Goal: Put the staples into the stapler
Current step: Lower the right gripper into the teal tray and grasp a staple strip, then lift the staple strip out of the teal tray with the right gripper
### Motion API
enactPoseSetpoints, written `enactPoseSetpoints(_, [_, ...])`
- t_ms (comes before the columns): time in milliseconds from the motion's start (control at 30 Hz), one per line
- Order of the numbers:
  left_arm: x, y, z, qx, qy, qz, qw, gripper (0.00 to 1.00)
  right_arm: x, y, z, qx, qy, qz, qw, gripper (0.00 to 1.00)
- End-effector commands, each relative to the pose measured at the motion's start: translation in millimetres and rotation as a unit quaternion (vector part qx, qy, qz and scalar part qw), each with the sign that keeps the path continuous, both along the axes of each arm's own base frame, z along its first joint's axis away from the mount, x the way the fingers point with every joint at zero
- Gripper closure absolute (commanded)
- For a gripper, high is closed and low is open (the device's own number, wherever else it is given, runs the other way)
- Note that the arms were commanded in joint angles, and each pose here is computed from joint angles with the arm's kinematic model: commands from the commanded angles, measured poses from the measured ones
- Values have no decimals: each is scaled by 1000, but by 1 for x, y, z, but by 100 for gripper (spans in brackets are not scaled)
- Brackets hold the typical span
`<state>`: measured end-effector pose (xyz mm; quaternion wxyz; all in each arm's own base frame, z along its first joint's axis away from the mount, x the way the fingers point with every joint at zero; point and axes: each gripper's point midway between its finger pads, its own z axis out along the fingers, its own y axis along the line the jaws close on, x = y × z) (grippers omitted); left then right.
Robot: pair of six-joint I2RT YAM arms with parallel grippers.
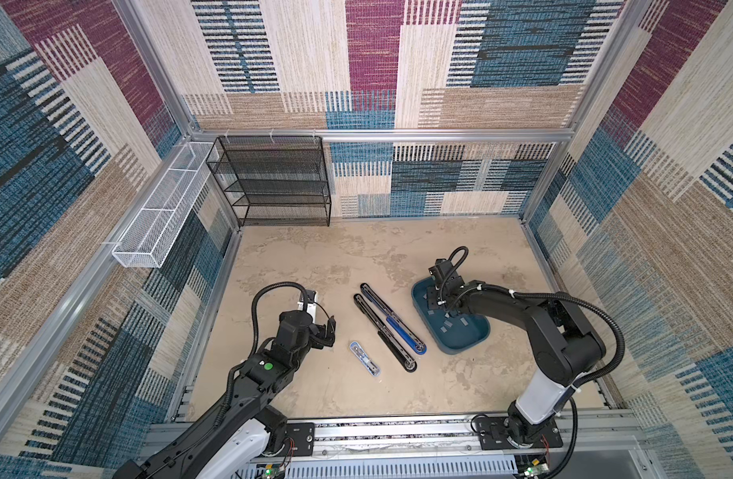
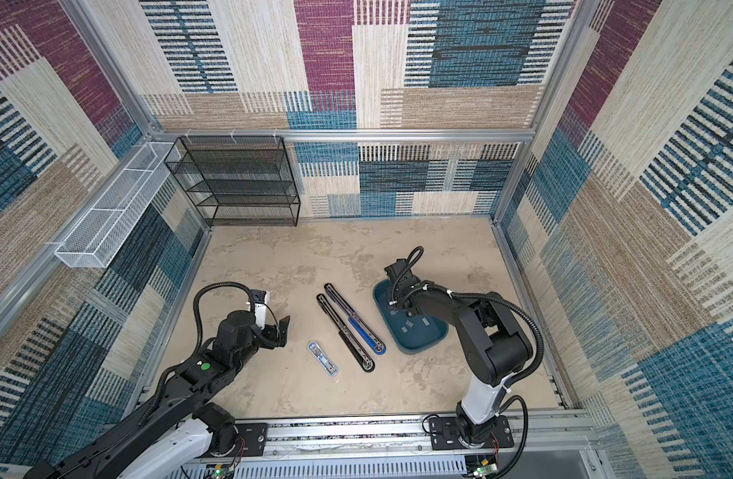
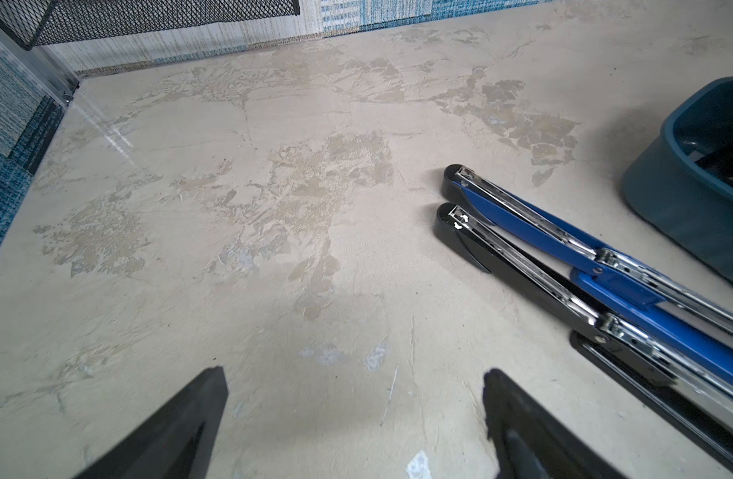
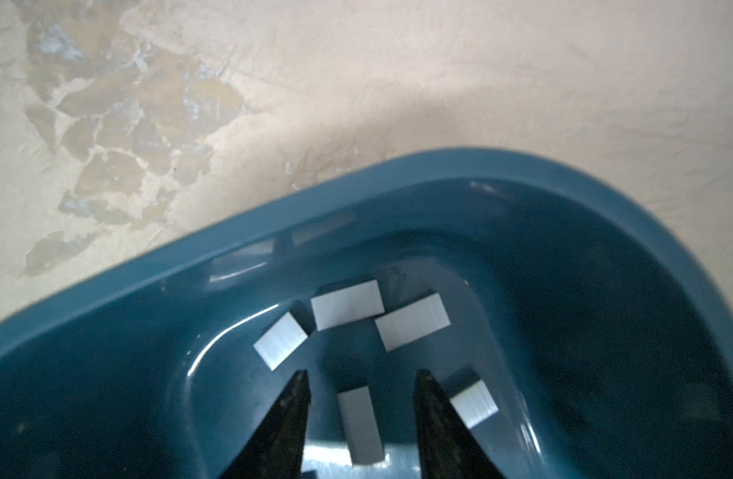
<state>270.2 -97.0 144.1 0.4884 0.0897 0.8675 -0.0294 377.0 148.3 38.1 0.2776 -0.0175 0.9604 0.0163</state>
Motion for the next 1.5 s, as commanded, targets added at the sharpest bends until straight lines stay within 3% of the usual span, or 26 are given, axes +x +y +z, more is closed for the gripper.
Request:
enactPoseSetpoints(0, [3,-1,6,-1,-12,-3,1000,1,3,5,-4,1,1,6,1000,61])
enactPoseSetpoints(433, [2,-3,5,-1,-12,-7,1000,1,-6,4,-15,-11,17,2,1000,77])
enactPoseSetpoints(733, [2,-3,5,-1,-11,-9,1000,1,-9,0,-11,-20,14,-4,1000,73])
enactPoseSetpoints(1033, [3,-4,5,-1,-11,-11,1000,1,-10,-2,-14,-26,19,-10,999,85])
enactPoseSetpoints(1133, [3,-4,5,-1,-10,-11,1000,1,-10,-2,-14,-25,19,-11,999,86])
enactPoseSetpoints(1233, [3,-5,4,0,-8,-15,1000,1,-11,-2,-10,-20,15,-11,1000,72])
enactPoseSetpoints(1467, [2,-7,5,-2,-10,-20,1000,1,-15,2,-4,-11,11,-5,1000,70])
